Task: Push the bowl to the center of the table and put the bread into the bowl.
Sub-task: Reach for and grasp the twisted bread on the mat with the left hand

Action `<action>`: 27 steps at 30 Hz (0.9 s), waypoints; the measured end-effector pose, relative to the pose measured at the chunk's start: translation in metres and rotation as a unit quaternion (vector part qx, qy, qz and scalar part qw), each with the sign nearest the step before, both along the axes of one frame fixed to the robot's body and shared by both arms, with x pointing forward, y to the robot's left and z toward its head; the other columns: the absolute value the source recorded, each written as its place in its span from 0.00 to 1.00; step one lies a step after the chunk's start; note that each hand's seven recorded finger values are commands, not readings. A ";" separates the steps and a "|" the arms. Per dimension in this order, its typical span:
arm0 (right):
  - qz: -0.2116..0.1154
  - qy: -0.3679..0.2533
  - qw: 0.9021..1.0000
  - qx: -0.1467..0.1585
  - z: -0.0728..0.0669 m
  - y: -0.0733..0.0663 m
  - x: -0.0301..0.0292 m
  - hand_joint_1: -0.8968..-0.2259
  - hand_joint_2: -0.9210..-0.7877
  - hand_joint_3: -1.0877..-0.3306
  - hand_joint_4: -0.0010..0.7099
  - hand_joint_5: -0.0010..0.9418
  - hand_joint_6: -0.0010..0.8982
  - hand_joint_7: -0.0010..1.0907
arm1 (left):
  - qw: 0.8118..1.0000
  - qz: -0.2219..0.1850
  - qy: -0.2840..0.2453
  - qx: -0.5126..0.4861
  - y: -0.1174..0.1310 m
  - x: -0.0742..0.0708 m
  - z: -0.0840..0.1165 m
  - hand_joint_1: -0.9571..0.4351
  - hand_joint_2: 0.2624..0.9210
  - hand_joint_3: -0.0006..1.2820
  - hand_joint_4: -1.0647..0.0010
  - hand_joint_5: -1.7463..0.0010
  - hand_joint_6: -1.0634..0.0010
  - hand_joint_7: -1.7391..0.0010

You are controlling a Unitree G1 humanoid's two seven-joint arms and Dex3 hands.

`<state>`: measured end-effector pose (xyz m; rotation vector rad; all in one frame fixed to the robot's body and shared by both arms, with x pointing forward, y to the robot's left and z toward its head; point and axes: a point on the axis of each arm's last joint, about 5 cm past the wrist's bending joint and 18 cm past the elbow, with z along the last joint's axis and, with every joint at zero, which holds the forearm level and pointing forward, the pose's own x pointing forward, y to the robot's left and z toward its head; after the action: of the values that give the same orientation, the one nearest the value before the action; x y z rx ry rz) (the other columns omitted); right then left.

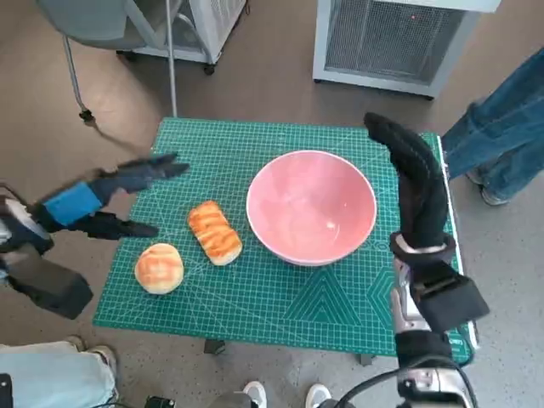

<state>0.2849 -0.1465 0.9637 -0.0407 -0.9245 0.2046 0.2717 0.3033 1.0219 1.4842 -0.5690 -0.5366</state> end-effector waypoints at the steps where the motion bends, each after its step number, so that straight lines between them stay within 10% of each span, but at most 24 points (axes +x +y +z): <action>1: 0.002 0.000 1.000 -0.001 0.000 0.000 -0.0004 0.41 0.00 0.35 0.33 0.00 0.00 0.59 | 1.000 0.000 0.002 0.007 -0.001 0.001 -0.001 0.56 0.86 0.00 0.74 0.99 0.60 0.98; 27: 0.030 -0.009 0.999 -0.004 0.001 0.000 -0.0069 0.40 0.00 0.35 0.32 0.00 0.00 0.60 | 0.989 -0.032 -0.002 0.146 -0.050 0.036 -0.011 0.43 0.82 0.00 0.73 1.00 0.60 1.00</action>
<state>0.2779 -0.1463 0.9643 -0.0232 -0.9437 0.2644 0.3078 0.2532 1.0104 1.7479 -0.5593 -0.6885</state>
